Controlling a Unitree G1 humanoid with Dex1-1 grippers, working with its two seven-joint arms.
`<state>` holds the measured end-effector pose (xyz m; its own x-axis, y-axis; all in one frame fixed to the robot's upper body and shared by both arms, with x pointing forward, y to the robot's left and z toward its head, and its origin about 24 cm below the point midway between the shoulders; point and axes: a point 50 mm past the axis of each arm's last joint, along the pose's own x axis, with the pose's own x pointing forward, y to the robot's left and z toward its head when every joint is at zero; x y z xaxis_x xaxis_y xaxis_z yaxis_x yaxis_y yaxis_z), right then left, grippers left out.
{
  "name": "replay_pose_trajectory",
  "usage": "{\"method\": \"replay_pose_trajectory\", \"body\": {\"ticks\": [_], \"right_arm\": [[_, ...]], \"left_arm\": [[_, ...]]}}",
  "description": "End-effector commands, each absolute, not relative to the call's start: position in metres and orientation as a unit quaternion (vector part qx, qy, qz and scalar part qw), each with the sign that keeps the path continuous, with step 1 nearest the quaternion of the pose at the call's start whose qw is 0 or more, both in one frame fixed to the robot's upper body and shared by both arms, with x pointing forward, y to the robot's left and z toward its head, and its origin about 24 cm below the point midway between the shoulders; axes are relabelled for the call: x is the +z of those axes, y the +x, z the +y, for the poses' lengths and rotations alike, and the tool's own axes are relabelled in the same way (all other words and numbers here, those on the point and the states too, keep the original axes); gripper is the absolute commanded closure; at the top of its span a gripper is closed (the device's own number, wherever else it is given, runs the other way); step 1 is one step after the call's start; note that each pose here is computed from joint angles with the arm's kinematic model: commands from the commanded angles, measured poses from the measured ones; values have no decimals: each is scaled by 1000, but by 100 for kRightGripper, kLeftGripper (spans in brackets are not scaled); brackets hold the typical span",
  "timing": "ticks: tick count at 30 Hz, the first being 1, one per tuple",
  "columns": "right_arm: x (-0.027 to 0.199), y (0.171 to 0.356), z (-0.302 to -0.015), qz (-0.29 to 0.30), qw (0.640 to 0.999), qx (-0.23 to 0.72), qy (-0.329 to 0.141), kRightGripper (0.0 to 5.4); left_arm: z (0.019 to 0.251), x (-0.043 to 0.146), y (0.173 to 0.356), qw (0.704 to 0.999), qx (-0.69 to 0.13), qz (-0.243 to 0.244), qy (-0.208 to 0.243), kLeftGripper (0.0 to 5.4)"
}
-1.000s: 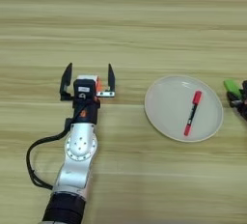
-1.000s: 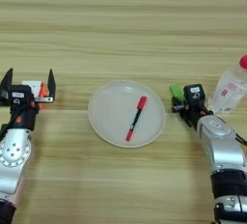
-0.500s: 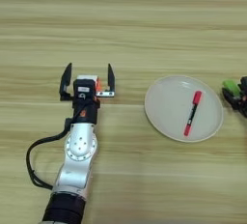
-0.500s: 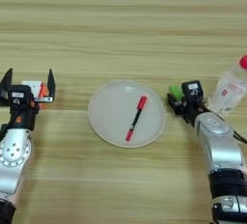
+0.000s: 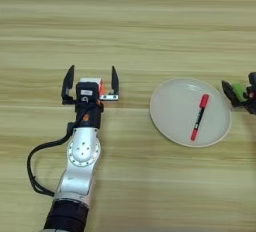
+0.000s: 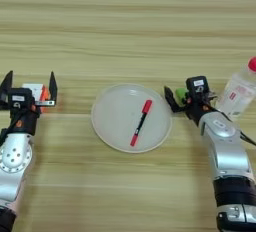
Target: Move the objects on the table
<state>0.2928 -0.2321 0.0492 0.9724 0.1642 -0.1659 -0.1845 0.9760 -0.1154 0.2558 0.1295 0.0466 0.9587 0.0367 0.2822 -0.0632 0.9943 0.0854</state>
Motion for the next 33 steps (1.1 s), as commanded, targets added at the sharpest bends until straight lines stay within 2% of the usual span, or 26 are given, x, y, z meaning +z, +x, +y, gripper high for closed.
{"method": "replay_pose_trajectory", "body": {"ticks": [1,5,18,29,33], "right_arm": [[49,299,-223,46,991,108,-57,40],[44,303,-219,19,992,117,-50,4],[40,308,-216,-26,993,116,-26,4],[54,310,-208,-75,991,114,-14,4],[61,308,-202,-92,989,113,-14,4]], "left_arm": [[130,44,255,989,22,-133,56,0],[131,44,255,989,22,-134,56,0],[139,42,253,989,20,-132,63,0],[141,42,254,990,-8,-119,74,0],[133,42,253,992,-48,-100,65,0]]}}
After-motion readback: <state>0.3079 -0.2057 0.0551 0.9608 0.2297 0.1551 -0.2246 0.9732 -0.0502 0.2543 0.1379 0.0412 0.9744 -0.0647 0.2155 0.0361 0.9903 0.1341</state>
